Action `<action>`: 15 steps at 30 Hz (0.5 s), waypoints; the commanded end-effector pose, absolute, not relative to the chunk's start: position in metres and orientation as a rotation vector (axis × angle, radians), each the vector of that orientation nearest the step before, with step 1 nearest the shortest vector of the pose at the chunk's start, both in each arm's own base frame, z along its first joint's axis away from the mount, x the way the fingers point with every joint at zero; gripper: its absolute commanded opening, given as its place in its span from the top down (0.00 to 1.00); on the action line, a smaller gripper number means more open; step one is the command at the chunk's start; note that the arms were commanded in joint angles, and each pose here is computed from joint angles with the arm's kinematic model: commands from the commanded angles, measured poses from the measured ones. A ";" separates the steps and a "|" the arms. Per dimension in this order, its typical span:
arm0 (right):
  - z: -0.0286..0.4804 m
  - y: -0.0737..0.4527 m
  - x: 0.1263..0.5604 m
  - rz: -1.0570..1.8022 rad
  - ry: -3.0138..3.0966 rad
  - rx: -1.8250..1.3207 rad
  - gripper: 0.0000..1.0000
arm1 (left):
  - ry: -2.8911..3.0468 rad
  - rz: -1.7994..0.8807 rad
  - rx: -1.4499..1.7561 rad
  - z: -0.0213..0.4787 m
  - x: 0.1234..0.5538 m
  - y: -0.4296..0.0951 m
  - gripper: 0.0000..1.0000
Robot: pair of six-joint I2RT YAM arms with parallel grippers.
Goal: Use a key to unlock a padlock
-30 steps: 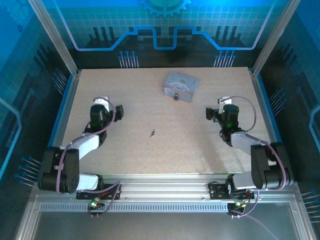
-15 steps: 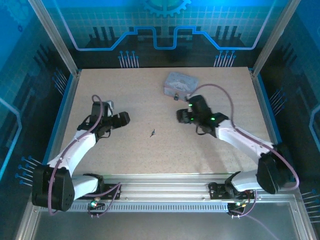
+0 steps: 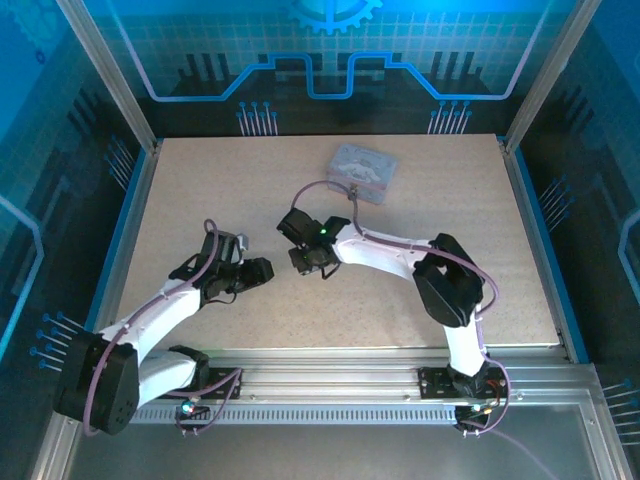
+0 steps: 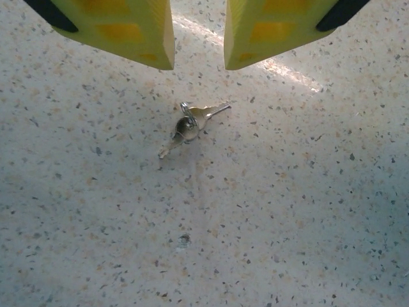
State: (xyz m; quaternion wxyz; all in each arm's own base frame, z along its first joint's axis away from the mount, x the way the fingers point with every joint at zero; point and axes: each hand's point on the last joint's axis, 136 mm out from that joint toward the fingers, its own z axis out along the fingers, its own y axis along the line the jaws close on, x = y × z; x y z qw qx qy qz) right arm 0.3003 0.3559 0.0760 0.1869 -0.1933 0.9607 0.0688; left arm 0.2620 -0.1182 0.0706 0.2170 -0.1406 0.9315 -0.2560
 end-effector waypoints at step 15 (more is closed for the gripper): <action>0.045 0.353 0.311 -0.010 2.938 -0.393 0.71 | 2.603 -0.720 -0.371 0.063 0.255 -0.121 0.42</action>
